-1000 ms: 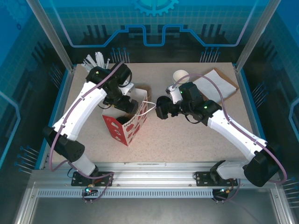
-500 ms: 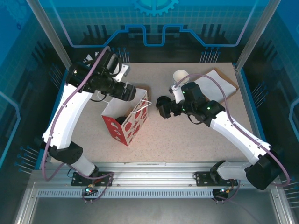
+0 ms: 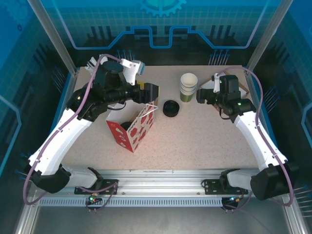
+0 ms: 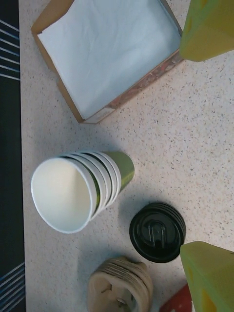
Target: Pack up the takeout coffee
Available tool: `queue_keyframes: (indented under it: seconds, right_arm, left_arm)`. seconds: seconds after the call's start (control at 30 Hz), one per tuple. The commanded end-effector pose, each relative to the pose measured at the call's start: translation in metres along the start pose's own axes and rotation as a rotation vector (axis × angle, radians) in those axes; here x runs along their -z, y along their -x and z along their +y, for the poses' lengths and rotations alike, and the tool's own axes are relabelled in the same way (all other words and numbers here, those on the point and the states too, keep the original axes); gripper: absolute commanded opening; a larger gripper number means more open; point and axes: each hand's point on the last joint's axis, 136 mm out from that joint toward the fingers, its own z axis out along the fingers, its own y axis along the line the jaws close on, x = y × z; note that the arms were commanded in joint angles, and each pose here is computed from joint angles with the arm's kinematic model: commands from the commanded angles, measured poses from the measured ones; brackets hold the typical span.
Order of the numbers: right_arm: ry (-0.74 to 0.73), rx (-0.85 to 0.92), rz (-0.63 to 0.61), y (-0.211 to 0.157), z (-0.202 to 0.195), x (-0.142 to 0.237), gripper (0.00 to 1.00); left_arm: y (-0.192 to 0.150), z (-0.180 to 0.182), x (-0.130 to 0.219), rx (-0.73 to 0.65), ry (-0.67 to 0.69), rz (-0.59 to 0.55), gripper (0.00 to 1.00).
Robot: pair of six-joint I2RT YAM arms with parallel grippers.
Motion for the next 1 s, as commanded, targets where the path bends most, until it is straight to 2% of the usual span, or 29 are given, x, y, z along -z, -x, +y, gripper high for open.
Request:
queue_keyframes:
  seconds: [0.0, 0.23, 0.4, 0.7, 0.97]
  right_arm:
    - [0.051, 0.003, -0.019, 0.009, 0.015, 0.006, 0.96]
    - [0.229, 0.130, -0.071, 0.010, 0.089, 0.016, 0.96]
    - [0.308, 0.164, -0.075, 0.012, 0.119, 0.025, 0.96]
    - [0.316, 0.182, -0.025, 0.001, 0.130, 0.011, 0.97]
    - [0.375, 0.201, 0.002, -0.004, 0.150, 0.015, 0.97]
  left_arm:
    - [0.021, 0.026, 0.013, -0.004, 0.137, -0.097, 0.82]
    - [0.040, 0.153, 0.042, 0.133, 0.469, -0.160, 0.80]
    - [0.044, 0.252, 0.053, 0.265, 0.649, -0.166, 0.76]
    - [0.042, 0.322, -0.015, 0.200, 0.687, -0.011, 0.70]
    - [0.038, 0.371, -0.064, 0.141, 0.725, 0.059, 0.67]
